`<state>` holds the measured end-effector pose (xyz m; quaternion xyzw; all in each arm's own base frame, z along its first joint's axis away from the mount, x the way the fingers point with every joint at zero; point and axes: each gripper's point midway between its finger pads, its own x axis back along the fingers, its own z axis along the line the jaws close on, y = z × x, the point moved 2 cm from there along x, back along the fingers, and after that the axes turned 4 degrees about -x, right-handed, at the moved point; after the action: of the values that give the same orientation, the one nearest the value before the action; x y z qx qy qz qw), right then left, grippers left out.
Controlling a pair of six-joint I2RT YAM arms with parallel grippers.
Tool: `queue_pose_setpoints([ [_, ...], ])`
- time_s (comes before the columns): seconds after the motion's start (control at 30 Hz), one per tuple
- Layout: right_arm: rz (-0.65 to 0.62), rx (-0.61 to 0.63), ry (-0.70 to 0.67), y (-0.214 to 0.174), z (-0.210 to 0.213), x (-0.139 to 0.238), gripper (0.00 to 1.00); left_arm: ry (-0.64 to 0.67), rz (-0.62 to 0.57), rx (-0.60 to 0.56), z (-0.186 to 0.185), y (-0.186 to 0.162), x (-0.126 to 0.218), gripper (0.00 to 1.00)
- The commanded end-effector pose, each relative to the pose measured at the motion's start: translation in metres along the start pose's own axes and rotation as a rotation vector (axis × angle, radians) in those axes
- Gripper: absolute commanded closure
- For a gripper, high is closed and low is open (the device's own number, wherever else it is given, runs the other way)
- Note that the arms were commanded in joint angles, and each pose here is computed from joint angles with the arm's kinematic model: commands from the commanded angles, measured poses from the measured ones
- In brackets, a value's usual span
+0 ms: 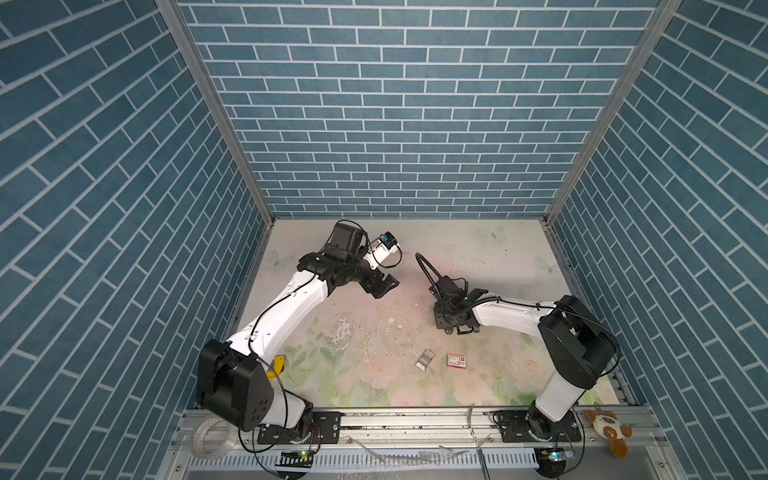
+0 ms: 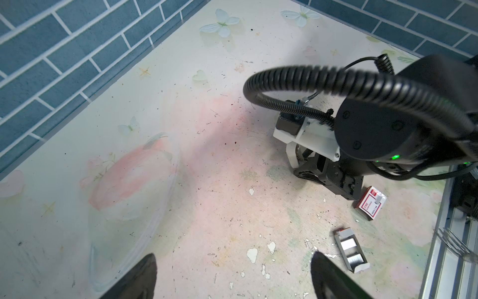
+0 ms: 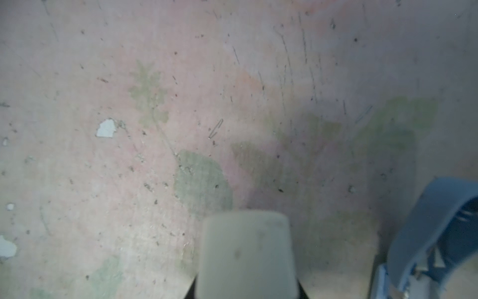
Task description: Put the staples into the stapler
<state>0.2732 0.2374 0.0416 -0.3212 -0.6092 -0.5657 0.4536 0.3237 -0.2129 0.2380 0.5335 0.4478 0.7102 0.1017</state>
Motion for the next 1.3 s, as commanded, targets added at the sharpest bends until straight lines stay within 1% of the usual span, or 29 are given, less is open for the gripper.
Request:
queue_pose_setpoints([
  [0.0, 0.001, -0.033, -0.036, -0.005, -0.003, -0.005, 0.71, -0.016, 0.004, -0.008, -0.005, -0.004, 0.002, 0.06],
  [0.1, 0.003, -0.035, -0.041, -0.008, -0.004, -0.006, 0.68, -0.017, 0.010, -0.007, -0.006, -0.006, 0.002, 0.05],
  [0.2, 0.000, -0.034, -0.045, -0.009, -0.005, -0.005, 0.63, -0.017, 0.012, -0.009, -0.006, -0.006, 0.002, 0.05],
  [0.4, -0.017, -0.029, -0.034, -0.007, -0.003, -0.001, 0.57, -0.014, 0.016, -0.011, -0.006, -0.006, 0.003, 0.03],
  [0.57, -0.054, -0.026, -0.005, -0.003, 0.000, 0.012, 0.54, -0.004, 0.028, -0.026, -0.005, -0.005, 0.008, 0.00],
  [0.73, -0.088, -0.014, 0.033, -0.005, 0.002, 0.033, 0.53, 0.023, 0.073, -0.039, -0.003, -0.011, 0.014, 0.00],
  [0.9, -0.108, 0.034, 0.089, -0.018, 0.003, 0.056, 0.56, 0.010, 0.094, -0.074, -0.009, -0.014, 0.023, 0.00],
  [1.0, -0.102, 0.100, 0.157, -0.032, 0.009, 0.070, 0.61, -0.103, 0.127, -0.108, -0.026, -0.022, 0.023, 0.01],
  [1.07, -0.096, 0.149, 0.217, -0.041, 0.015, 0.080, 0.67, -0.166, 0.149, -0.104, -0.035, -0.028, 0.022, 0.00],
  [1.1, -0.084, 0.178, 0.252, -0.048, 0.019, 0.083, 0.69, -0.194, 0.159, -0.098, -0.039, -0.032, 0.020, 0.00],
  [1.17, -0.065, 0.228, 0.314, -0.057, 0.028, 0.089, 0.71, -0.232, 0.164, -0.094, -0.045, -0.036, 0.019, 0.00],
  [1.27, -0.035, 0.277, 0.362, -0.069, 0.036, 0.092, 0.73, -0.254, 0.171, -0.109, -0.049, -0.039, 0.021, 0.00],
])
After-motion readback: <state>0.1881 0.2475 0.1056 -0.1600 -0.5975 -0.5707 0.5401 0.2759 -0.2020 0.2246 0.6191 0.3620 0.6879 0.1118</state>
